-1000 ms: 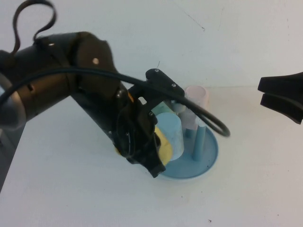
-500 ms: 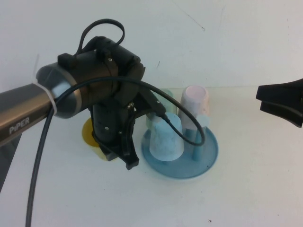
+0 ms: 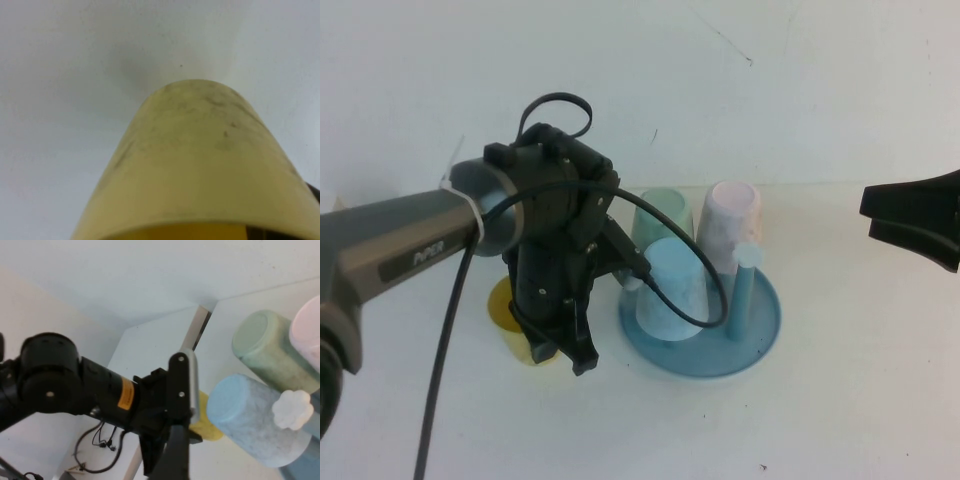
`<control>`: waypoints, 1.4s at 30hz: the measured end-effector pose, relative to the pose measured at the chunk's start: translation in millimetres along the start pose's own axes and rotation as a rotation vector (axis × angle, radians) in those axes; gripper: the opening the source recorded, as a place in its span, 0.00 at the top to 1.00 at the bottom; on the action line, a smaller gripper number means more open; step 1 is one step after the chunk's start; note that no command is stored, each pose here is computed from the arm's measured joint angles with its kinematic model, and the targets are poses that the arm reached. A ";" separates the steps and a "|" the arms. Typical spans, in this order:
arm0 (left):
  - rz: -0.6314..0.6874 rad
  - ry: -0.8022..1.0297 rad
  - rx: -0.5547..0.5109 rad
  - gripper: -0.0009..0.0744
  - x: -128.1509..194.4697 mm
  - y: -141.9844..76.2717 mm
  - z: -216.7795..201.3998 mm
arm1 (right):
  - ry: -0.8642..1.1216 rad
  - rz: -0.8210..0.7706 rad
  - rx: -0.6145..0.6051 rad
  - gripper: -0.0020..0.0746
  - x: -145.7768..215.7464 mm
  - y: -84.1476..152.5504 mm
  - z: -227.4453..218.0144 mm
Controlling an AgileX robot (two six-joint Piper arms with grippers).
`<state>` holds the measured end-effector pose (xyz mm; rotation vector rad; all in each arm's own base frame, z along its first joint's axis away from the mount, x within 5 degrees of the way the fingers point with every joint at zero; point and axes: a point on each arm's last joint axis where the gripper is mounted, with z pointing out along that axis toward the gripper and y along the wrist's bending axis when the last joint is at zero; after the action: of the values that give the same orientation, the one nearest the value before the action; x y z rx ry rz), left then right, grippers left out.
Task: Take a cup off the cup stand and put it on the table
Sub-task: Place the cup on the table
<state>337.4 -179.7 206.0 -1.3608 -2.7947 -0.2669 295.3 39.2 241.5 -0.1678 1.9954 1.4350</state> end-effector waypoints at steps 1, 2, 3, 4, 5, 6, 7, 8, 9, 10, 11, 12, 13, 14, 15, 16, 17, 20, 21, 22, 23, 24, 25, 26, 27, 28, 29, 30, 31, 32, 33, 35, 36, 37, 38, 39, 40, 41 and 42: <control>0.002 0.004 0.002 0.96 -1.4 -0.1 3.4 | 0.000 0.000 0.000 0.09 0.0 0.0 0.0; 0.001 0.009 0.007 0.96 -2.1 -0.5 5.5 | 0.000 0.000 0.000 0.09 0.0 0.0 0.0; 0.001 0.012 0.013 0.96 -3.1 -1.1 8.2 | 0.000 0.000 0.000 0.09 0.0 0.0 0.0; -0.001 0.011 0.021 0.95 -4.2 -1.7 10.1 | 0.000 0.000 0.000 0.09 0.0 0.0 0.0; -0.007 0.007 0.030 0.96 -4.6 -1.6 11.3 | 0.000 0.000 0.000 0.09 0.0 0.0 0.0; -0.017 -0.001 0.043 0.95 -5.1 -1.2 12.1 | 0.000 0.000 0.000 0.09 0.0 0.0 0.0; -0.029 -0.012 0.058 0.95 -5.5 -0.6 12.8 | 0.000 0.000 0.000 0.09 0.0 0.0 0.0; -0.041 -0.018 0.068 0.95 -5.0 1.2 13.2 | 0.000 0.000 0.000 0.09 0.0 0.0 0.0; -0.050 -0.026 0.077 0.93 -5.1 2.0 13.4 | 0.000 0.000 0.000 0.09 0.0 0.0 0.0; -0.061 -0.030 0.087 0.91 -4.3 4.0 13.9 | 0.000 0.000 0.000 0.09 0.0 0.0 0.0; -0.068 -0.033 0.090 0.88 -3.8 5.7 14.2 | 0.000 0.000 0.000 0.10 0.0 0.0 0.0; -0.074 -0.032 0.095 0.83 -3.2 7.1 15.2 | 0.000 0.000 0.000 0.10 0.0 0.0 0.0; -0.081 -0.035 0.099 0.77 -2.8 8.4 15.3 | 0.000 0.000 0.000 0.11 0.0 0.0 0.0; -0.083 -0.036 0.099 0.72 -2.7 9.0 15.2 | 0.000 0.002 0.000 0.11 0.0 0.0 0.0; -0.083 -0.036 0.099 0.66 -2.6 9.2 15.2 | 0.000 0.006 0.000 0.11 0.0 0.0 0.0; -0.084 -0.036 0.099 0.61 -2.5 9.4 15.3 | 0.000 0.007 0.000 0.11 0.0 0.0 0.0; -0.084 -0.037 0.098 0.56 -2.8 9.8 14.4 | 0.000 0.010 0.000 0.11 0.0 0.0 0.0; -0.088 -0.047 0.098 0.52 -4.5 11.5 7.5 | 0.001 0.013 0.000 0.11 0.1 0.0 0.0; -0.092 -0.054 0.097 0.52 -4.7 12.3 3.1 | 0.001 0.013 0.000 0.11 0.1 0.0 0.0; -0.097 -0.064 0.097 0.52 -4.4 12.9 -2.9 | 0.001 0.013 0.000 0.11 0.1 0.0 0.0; -0.100 -0.076 0.098 0.51 -4.1 13.3 -8.6 | 0.001 0.014 0.000 0.11 0.1 0.0 0.0; -0.109 -0.100 0.101 0.51 -3.8 13.6 -16.9 | 0.002 0.018 0.001 0.11 0.2 -0.1 0.0; -0.116 -0.127 0.107 0.51 -2.9 13.4 -26.3 | 0.004 0.027 0.001 0.11 0.4 -0.1 0.0; -0.125 -0.158 0.119 0.51 -2.4 12.6 -34.9 | 0.004 0.038 0.001 0.11 0.4 -0.1 0.0; -0.134 -0.197 0.130 0.52 0.4 11.2 -47.2 | 0.006 0.048 0.002 0.11 0.6 -0.1 0.0; -0.144 -0.225 0.147 0.52 2.4 9.3 -55.9 | 0.006 0.056 0.002 0.11 0.6 -0.1 0.0; -0.149 -0.254 0.155 0.54 6.2 7.8 -66.1 | 0.008 0.061 0.002 0.11 0.7 -0.2 0.0; -0.158 -0.282 0.162 0.58 10.5 6.2 -76.2 | 0.007 0.062 0.002 0.11 0.5 0.6 -0.2; -0.162 -0.306 0.164 0.63 15.5 4.8 -86.0 | 0.008 0.061 0.002 0.11 0.5 1.2 -0.4; -0.166 -0.325 0.163 0.68 19.6 3.9 -93.8 | 0.006 0.059 0.001 0.11 0.1 2.7 -0.9; -0.172 -0.348 0.158 0.75 25.0 3.0 -103.3 | 0.004 0.053 0.000 0.12 -0.4 5.1 -1.6; -0.178 -0.392 0.144 0.88 35.2 1.4 -119.9 | 0.000 0.034 -0.002 0.14 -1.4 10.5 -3.2; -0.180 -0.415 0.138 0.92 41.3 0.0 -128.5 | -0.004 0.022 -0.004 0.16 -2.1 14.3 -4.3; -0.183 -0.440 0.142 0.94 47.6 -2.4 -136.8 | -0.004 0.008 -0.004 0.19 -2.4 18.1 -5.5; -0.186 -0.466 0.145 0.96 54.5 -5.4 -143.4 | -0.003 -0.009 -0.005 0.26 -2.7 22.3 -6.8; -0.190 -0.500 0.145 0.97 62.0 -8.5 -150.6 | -0.002 -0.027 -0.005 0.32 -2.8 26.9 -8.3; -0.196 -0.543 0.146 0.97 69.6 -12.3 -156.0 | -0.002 -0.042 -0.005 0.38 -3.0 30.9 -9.6; -0.207 -0.591 0.144 0.98 77.8 -15.9 -160.2 | -0.002 -0.062 -0.004 0.46 -3.2 35.9 -11.8; -0.217 -0.639 0.139 0.98 84.2 -19.1 -163.1 | 0.002 -0.085 -0.005 0.54 -2.9 41.6 -13.6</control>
<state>261.3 -152.2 371.8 -1.2858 -3.3841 0.4371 272.3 42.5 278.6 -0.2524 1.9628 1.3865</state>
